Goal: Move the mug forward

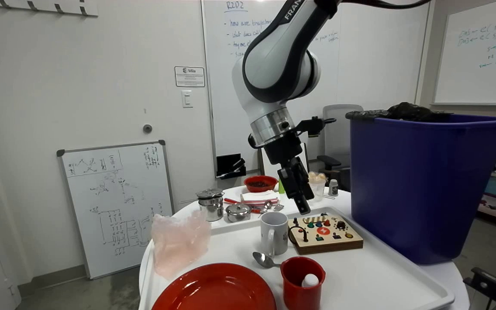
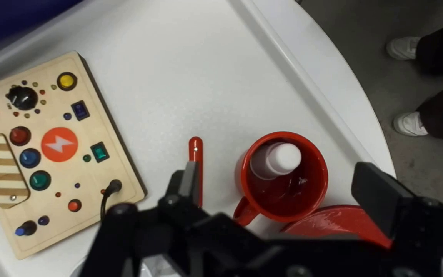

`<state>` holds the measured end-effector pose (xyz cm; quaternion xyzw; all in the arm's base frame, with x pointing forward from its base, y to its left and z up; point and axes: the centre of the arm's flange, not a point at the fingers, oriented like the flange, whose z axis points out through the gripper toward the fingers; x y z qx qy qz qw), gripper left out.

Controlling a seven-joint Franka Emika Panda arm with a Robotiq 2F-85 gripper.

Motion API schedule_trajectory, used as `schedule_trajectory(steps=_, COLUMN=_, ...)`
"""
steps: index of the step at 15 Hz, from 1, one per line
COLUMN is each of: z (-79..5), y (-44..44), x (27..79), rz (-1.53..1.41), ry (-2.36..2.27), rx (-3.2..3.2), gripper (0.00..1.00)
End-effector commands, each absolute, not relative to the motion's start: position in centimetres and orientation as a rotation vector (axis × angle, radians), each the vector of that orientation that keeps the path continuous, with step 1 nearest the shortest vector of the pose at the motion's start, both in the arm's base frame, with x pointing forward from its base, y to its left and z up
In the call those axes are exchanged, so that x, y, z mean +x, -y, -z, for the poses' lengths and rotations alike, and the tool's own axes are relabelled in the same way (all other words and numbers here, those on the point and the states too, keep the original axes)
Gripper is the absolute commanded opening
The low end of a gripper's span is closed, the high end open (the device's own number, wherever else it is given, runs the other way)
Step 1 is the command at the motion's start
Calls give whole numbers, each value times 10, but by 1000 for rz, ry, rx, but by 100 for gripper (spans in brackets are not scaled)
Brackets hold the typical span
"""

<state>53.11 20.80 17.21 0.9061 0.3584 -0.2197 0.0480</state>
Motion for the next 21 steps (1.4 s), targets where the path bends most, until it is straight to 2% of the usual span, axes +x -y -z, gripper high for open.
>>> schedule_trajectory(steps=1, z=-172, y=-208, x=531, rz=670, ry=-1092, rx=2763, gripper=100)
schedule_trajectory(steps=5, z=-168, y=-215, x=536, rz=651, ry=-1099, rx=2750, gripper=100)
schedule_trajectory(steps=11, z=-110, y=-226, x=518, rz=716, ry=-1146, rx=2781, gripper=100)
schedule_trajectory(steps=21, z=-67, y=-233, x=512, rz=659, ry=-854, rx=2861, gripper=99)
